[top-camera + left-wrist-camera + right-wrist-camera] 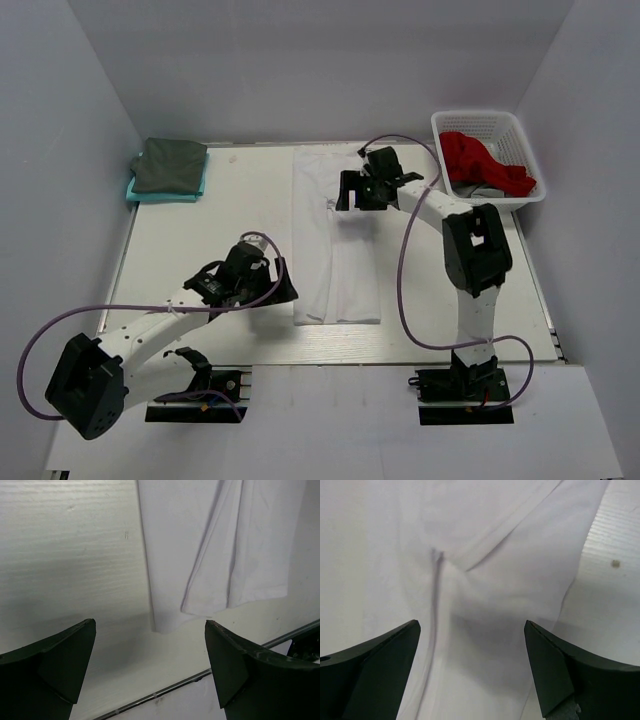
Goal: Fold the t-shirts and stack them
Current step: Rotate the tshirt 90 degrees, then grab the bottom of the folded rectangular tshirt with both arms, then fold the folded rectangular tshirt in 1/3 of the way, then grab one side of the 2/3 rectangular tshirt with both arms
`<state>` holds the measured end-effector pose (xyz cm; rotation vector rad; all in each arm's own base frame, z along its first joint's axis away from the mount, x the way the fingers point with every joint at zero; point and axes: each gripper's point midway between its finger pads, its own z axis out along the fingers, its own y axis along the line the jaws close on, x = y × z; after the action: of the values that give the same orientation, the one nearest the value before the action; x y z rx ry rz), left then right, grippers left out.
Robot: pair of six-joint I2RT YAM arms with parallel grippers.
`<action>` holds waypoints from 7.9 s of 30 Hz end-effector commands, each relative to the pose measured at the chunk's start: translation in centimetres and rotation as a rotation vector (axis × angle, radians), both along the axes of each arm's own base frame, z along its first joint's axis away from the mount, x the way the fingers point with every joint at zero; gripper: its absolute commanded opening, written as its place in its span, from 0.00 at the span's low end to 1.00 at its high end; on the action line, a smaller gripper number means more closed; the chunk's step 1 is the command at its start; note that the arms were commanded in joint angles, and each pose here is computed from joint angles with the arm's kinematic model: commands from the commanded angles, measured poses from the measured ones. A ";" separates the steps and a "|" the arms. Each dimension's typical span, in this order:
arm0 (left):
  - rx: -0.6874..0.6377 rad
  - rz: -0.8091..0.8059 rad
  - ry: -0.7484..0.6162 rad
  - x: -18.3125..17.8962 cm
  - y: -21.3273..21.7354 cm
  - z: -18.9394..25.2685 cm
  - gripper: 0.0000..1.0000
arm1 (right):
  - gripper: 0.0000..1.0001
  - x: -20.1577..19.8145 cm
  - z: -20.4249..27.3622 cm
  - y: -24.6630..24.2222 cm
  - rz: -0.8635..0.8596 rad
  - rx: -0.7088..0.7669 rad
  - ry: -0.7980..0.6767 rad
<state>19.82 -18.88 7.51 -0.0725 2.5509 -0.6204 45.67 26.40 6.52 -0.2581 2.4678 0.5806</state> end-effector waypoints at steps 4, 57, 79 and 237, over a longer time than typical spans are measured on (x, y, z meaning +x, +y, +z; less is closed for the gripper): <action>-0.107 -0.107 0.071 -1.8 -2.3 -1.9 1.00 | 0.90 -7.7 4.0 -2.4 -0.035 0.072 -0.039; 0.024 0.383 0.074 -4.0 6.5 -2.8 1.00 | 0.20 -27.2 -1.6 6.3 0.051 -0.517 -0.018; 0.042 0.296 0.070 -3.0 5.1 -2.2 1.00 | 0.23 -28.4 -2.5 0.2 -0.087 -0.491 0.032; 0.019 -0.008 0.036 15.3 -5.8 -3.0 1.00 | 0.90 -8.6 -0.3 -6.9 -0.288 0.044 0.062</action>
<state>35.62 -23.54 3.53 -0.0590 2.6072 -0.5053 37.86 18.92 6.24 0.1129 2.4848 0.4570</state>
